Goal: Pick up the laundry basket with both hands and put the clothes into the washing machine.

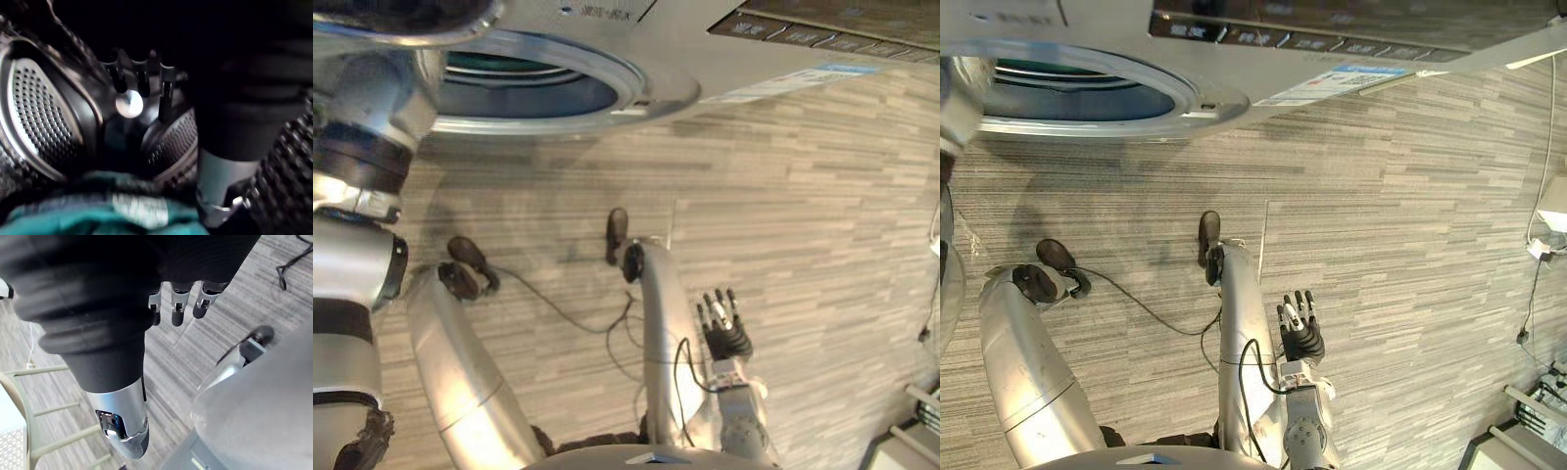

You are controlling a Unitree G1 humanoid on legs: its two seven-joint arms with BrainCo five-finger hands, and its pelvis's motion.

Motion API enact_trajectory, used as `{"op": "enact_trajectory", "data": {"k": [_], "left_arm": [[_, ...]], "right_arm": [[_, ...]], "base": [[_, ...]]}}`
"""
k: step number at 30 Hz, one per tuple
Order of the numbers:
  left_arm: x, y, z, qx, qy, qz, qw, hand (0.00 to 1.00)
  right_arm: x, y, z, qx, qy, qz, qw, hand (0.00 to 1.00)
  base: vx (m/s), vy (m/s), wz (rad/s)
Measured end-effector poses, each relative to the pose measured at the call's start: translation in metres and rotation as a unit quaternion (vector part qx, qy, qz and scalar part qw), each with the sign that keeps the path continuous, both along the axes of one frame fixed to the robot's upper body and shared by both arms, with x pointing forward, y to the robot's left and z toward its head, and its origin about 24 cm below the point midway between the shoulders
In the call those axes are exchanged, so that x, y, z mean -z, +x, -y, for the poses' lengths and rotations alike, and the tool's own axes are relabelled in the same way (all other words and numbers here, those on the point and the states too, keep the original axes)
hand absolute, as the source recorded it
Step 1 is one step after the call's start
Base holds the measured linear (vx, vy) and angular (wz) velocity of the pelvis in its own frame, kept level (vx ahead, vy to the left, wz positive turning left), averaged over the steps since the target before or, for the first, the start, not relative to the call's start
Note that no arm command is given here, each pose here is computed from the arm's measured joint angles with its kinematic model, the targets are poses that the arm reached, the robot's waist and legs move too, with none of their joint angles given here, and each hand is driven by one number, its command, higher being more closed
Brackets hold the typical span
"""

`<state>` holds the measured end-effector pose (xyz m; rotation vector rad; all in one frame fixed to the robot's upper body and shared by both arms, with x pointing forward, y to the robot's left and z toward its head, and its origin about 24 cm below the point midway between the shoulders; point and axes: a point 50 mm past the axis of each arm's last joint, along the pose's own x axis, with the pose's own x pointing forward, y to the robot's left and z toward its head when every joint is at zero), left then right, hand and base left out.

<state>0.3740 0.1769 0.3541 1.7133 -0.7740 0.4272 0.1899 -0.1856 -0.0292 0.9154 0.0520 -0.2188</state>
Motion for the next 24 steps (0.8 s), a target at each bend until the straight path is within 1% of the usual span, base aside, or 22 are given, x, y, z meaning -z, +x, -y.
{"op": "enact_trajectory", "data": {"k": [1,3,4,5,6,7,8,10,11,12,13,14,15,16,17,18,20,21,24], "left_arm": [[0.007,0.002,-0.003,0.001,-0.008,-0.016,1.000,0.00],[0.018,0.009,-0.025,0.020,-0.156,-0.054,0.986,0.00],[0.019,0.012,-0.043,0.029,-0.261,-0.060,0.963,0.00],[0.026,0.014,-0.066,0.035,-0.382,-0.067,0.921,0.00],[0.033,0.016,-0.076,0.090,-0.491,-0.078,0.863,0.00],[0.035,0.017,-0.074,0.122,-0.535,-0.084,0.832,0.00],[0.048,0.020,-0.068,0.190,-0.632,-0.080,0.747,0.00],[0.068,0.017,-0.066,0.229,-0.683,-0.074,0.690,0.00],[0.088,0.009,-0.059,0.254,-0.695,-0.069,0.669,0.00],[0.115,-0.002,-0.050,0.264,-0.698,-0.072,0.661,0.00],[0.129,-0.009,-0.045,0.266,-0.702,-0.072,0.656,0.00],[0.162,-0.026,-0.035,0.265,-0.714,-0.077,0.643,0.00],[0.198,-0.044,-0.027,0.246,-0.738,-0.085,0.623,0.00],[0.233,-0.063,-0.020,0.222,-0.765,-0.100,0.596,0.00],[0.242,-0.069,-0.018,0.214,-0.773,-0.105,0.588,0.00],[0.272,-0.086,-0.010,0.185,-0.795,-0.126,0.564,0.00],[0.314,-0.115,0.007,0.149,-0.807,-0.187,0.539,0.00],[0.323,-0.121,0.011,0.142,-0.808,-0.205,0.534,0.00],[0.375,-0.149,0.031,0.096,-0.802,-0.321,0.495,0.00]], "right_arm": [[0.000,0.000,0.000,-0.001,-0.001,0.001,1.000,0.00],[-0.002,0.001,0.000,-0.002,-0.002,0.004,1.000,0.00],[-0.002,0.001,-0.001,-0.003,-0.002,0.004,1.000,0.00],[-0.003,0.001,-0.002,-0.001,0.001,0.006,1.000,0.00],[-0.003,-0.001,-0.002,-0.001,0.002,0.003,1.000,0.00],[-0.002,-0.002,-0.002,-0.001,0.003,-0.001,1.000,0.00],[0.001,-0.005,-0.004,-0.004,0.006,-0.014,1.000,0.00],[0.001,-0.005,-0.008,-0.008,0.009,-0.019,1.000,0.00],[0.002,-0.005,-0.010,-0.010,0.011,-0.020,1.000,0.00],[0.002,-0.006,-0.012,-0.013,0.012,-0.021,1.000,0.00],[0.002,-0.006,-0.012,-0.015,0.011,-0.022,1.000,0.00],[0.003,-0.007,-0.011,-0.012,0.010,-0.023,1.000,0.00],[0.004,-0.009,-0.009,-0.005,0.006,-0.025,1.000,0.00],[0.004,-0.010,-0.006,0.007,0.000,-0.030,1.000,0.00],[0.005,-0.010,-0.004,0.010,-0.002,-0.032,0.999,0.00],[0.007,-0.012,0.001,0.019,-0.008,-0.042,0.999,0.00],[0.018,-0.018,0.009,0.035,-0.016,-0.070,0.997,0.00],[0.022,-0.020,0.010,0.038,-0.016,-0.079,0.996,0.00],[0.046,-0.035,0.019,0.055,-0.022,-0.155,0.986,0.00]], "base": [[-0.03,0.010,0.03],[-0.03,-0.001,0.05],[-0.04,-0.027,0.09],[-0.04,-0.045,0.12],[-0.03,-0.042,0.12],[-0.01,-0.050,0.10],[0.00,-0.037,0.06],[0.02,-0.048,0.09],[0.04,-0.063,0.24],[0.04,-0.068,0.30],[0.05,-0.098,0.50],[0.06,-0.129,0.60],[0.08,-0.170,0.71],[0.07,-0.151,0.51],[0.08,-0.156,0.49],[0.07,-0.127,0.47],[0.08,-0.157,0.55],[0.08,-0.147,0.44],[0.10,-0.095,0.30]]}}
